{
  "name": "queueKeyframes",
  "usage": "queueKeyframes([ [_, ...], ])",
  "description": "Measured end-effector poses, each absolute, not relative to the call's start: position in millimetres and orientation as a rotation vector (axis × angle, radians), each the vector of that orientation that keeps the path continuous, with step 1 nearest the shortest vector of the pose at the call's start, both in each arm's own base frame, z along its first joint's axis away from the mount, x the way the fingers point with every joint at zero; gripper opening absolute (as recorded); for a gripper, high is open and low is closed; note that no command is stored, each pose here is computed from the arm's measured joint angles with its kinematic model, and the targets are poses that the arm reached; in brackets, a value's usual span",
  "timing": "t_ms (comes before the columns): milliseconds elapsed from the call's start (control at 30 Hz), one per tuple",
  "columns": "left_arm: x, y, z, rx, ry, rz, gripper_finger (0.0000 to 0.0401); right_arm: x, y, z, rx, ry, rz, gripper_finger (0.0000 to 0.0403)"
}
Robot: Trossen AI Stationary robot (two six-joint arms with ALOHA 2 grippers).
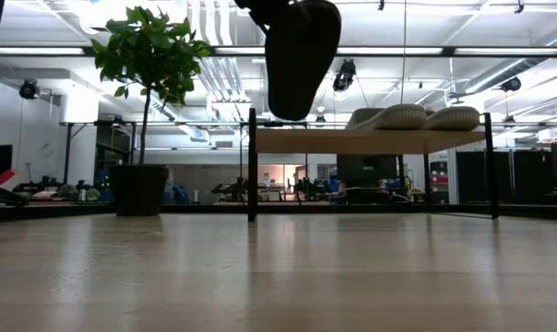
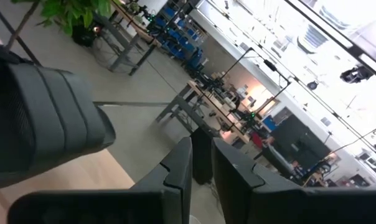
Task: Pick and place slides into the shelf
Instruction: Put the top black slide on the shelf
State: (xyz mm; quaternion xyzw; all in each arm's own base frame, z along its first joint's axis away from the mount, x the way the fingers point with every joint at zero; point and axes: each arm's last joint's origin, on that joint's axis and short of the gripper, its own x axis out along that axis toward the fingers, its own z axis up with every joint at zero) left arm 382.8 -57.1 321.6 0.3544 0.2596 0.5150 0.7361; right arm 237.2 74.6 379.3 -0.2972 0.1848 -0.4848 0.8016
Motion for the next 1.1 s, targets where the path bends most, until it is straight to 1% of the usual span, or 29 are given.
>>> queueKeyframes([
  [400, 395.5, -32.2, 309.8, 0.755, 0.588, 1.189, 0.0, 225.8, 69.5, 376.0, -0.628, 0.391, -1.041, 0.0052],
  [533, 398.2, -21.7, 307.7, 0.759, 0.584, 1.158, 0.0, 225.2, 69.2, 376.2, -0.624, 0.388, -1.042, 0.0052],
  [767, 397.3, -5.0, 295.8, 0.776, 0.621, 1.163, 0.0, 225.2, 69.2, 376.0, -0.629, 0.391, -1.041, 0.0052],
  [1100, 391.1, 13.5, 274.2, 0.764, 0.609, 1.193, 0.0, 225.2, 69.2, 376.0, -0.631, 0.392, -1.04, 0.0052],
])
